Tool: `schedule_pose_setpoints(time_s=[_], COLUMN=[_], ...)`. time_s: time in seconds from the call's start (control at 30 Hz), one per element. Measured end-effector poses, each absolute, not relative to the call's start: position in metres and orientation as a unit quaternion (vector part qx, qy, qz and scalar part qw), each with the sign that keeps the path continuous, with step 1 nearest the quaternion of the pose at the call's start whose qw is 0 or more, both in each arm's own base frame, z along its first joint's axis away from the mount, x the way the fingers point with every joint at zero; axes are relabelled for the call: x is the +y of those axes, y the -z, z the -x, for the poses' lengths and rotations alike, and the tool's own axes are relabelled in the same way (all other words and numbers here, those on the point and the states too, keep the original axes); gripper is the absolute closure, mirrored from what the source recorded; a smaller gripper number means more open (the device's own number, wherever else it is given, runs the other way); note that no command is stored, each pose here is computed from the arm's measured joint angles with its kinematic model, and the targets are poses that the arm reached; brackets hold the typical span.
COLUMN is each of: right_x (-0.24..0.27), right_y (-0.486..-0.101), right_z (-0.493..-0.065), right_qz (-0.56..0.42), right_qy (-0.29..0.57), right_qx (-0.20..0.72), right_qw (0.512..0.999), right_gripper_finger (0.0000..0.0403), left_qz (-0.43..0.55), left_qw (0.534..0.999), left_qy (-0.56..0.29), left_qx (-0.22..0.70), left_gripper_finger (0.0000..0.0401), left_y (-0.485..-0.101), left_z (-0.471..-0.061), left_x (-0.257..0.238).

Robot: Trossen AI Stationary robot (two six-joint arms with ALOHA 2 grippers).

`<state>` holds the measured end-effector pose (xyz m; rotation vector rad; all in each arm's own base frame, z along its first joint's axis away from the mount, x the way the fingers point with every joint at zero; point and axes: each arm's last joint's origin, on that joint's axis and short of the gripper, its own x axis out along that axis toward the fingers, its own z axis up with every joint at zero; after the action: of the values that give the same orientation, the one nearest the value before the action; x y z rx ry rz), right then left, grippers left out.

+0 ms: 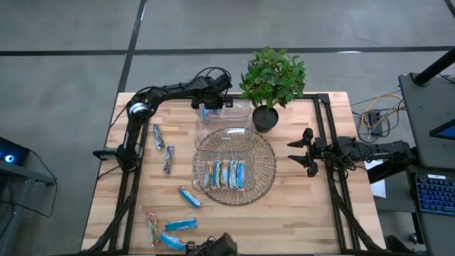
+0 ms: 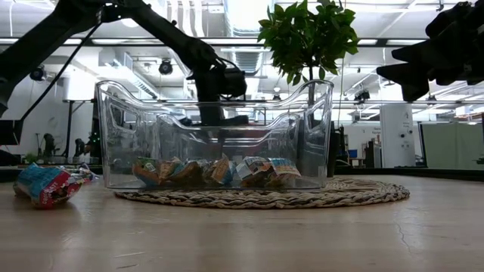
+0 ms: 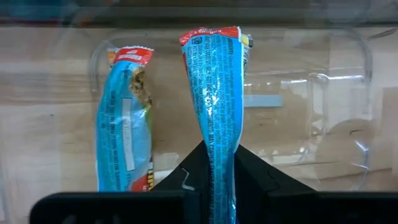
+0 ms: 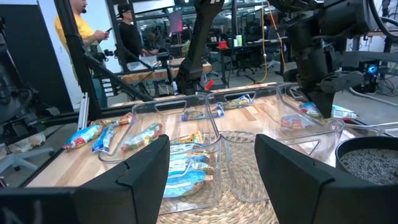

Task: Pick and place Granola Bars by type
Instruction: Put the red granola bar into the top transparent bin

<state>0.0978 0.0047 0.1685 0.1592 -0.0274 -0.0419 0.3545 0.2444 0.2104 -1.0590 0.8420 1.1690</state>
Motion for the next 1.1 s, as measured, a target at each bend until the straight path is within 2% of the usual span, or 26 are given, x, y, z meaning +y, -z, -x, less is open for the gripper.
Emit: schedule_pose_setpoints(time_s=[0.27, 0.57, 0.7, 0.83, 1.1], right_x=[0.005, 0.005, 0.005, 0.005, 0.005], right_y=[-0.169, -0.169, -0.169, -0.169, -0.169], right_z=[-0.098, -0.098, -0.098, -0.098, -0.098], right_qz=[-0.080, -0.080, -0.080, -0.080, -0.080], right_qy=[0.021, 0.021, 0.021, 0.021, 0.021], right_qx=[-0.014, -0.014, -0.014, -0.014, -0.014], right_qw=[0.997, 0.997, 0.997, 0.997, 0.997], right_gripper_finger=[0.0179, 0.0179, 0.0179, 0.0179, 0.0179], left_qz=[0.459, 0.461, 0.457, 0.449, 0.403], left_qw=[0.619, 0.618, 0.628, 0.650, 0.696], left_qy=[-0.518, -0.514, -0.508, -0.500, -0.478], left_qx=[0.371, 0.377, 0.373, 0.355, 0.353], left_gripper_finger=[0.0361, 0.0273, 0.0260, 0.0259, 0.0259], left_y=[-0.210, -0.210, -0.216, -0.235, -0.304], left_z=[-0.352, -0.352, -0.354, -0.357, -0.353], left_x=[0.244, 0.244, 0.246, 0.247, 0.235])
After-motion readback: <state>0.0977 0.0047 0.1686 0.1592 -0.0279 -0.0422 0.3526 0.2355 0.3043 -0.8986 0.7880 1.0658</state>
